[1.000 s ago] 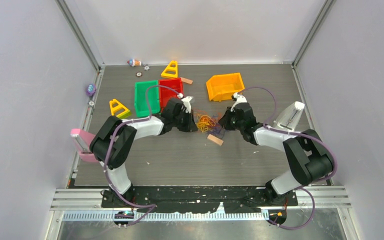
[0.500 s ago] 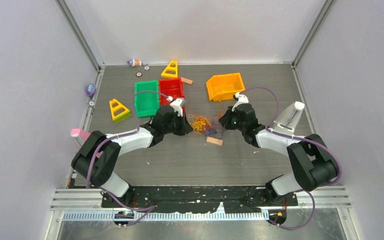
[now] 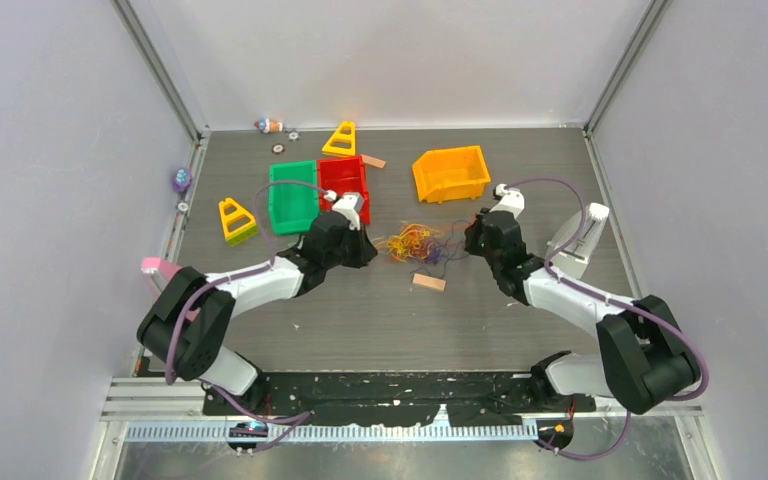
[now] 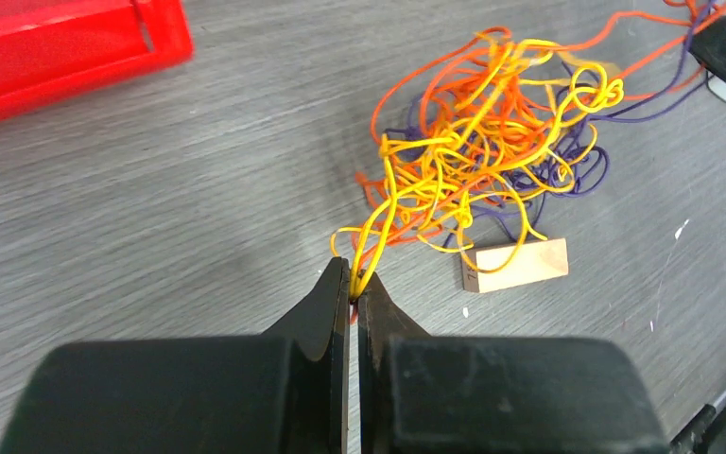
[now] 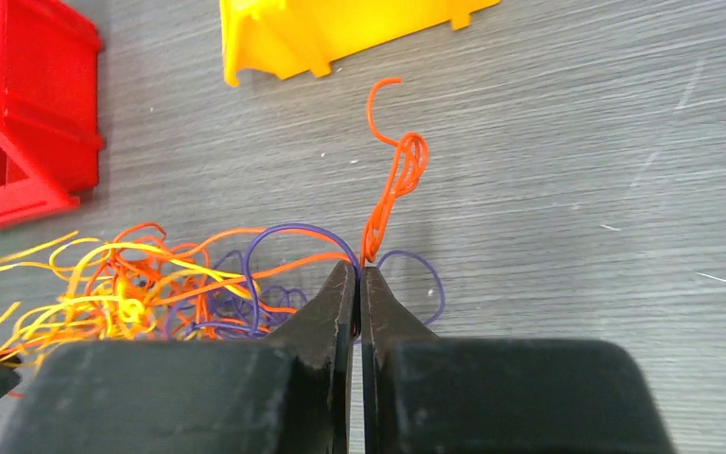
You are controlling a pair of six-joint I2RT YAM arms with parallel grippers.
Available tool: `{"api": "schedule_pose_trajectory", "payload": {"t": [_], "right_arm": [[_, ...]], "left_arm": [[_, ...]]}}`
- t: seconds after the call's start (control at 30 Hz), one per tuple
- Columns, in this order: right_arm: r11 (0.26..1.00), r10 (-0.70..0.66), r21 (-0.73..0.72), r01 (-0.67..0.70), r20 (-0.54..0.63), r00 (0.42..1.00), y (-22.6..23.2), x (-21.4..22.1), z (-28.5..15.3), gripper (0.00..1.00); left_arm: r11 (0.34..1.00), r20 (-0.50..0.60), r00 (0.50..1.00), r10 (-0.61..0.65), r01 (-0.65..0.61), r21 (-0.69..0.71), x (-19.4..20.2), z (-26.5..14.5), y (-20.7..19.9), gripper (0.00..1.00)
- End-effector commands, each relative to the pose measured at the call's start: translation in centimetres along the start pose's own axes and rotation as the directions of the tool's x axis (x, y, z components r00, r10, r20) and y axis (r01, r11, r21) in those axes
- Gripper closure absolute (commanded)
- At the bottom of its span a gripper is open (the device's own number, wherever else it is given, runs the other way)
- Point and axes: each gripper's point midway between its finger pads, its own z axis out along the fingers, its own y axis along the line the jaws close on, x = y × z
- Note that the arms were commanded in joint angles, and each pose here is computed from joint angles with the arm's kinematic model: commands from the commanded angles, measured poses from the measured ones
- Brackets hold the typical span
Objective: Untangle the cables
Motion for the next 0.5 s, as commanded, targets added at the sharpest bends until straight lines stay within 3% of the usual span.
{"api": "schedule_pose_trajectory", "payload": {"t": [0.0, 0.2, 0.33, 0.47], "right_arm": [[0.988, 0.036, 0.142, -0.054, 0.127, 0.991, -2.9, -2.6, -0.9, 0.95], [0.988, 0.032, 0.149, -0.050, 0.122, 0.992, -3.0, -2.5, -1.0, 0.95], [0.985, 0.038, 0.163, -0.059, 0.133, 0.990, -3.3, -2.6, -1.2, 0.95], [0.981, 0.045, 0.182, -0.072, 0.151, 0.987, -3.8, -2.9, -1.5, 0.95]], "left_arm": [[0.993, 0.138, 0.990, 0.004, 0.012, -0.118, -2.7, -1.8, 2.0, 1.00], [0.984, 0.201, 0.980, 0.006, 0.031, -0.178, -3.3, -3.2, 3.2, 1.00], [0.934, 0.274, 0.962, -0.019, 0.115, -0.337, -3.9, -4.8, 6.2, 1.00], [0.929, 0.294, 0.956, -0.017, 0.124, -0.350, -4.1, -5.3, 6.5, 1.00]]}}
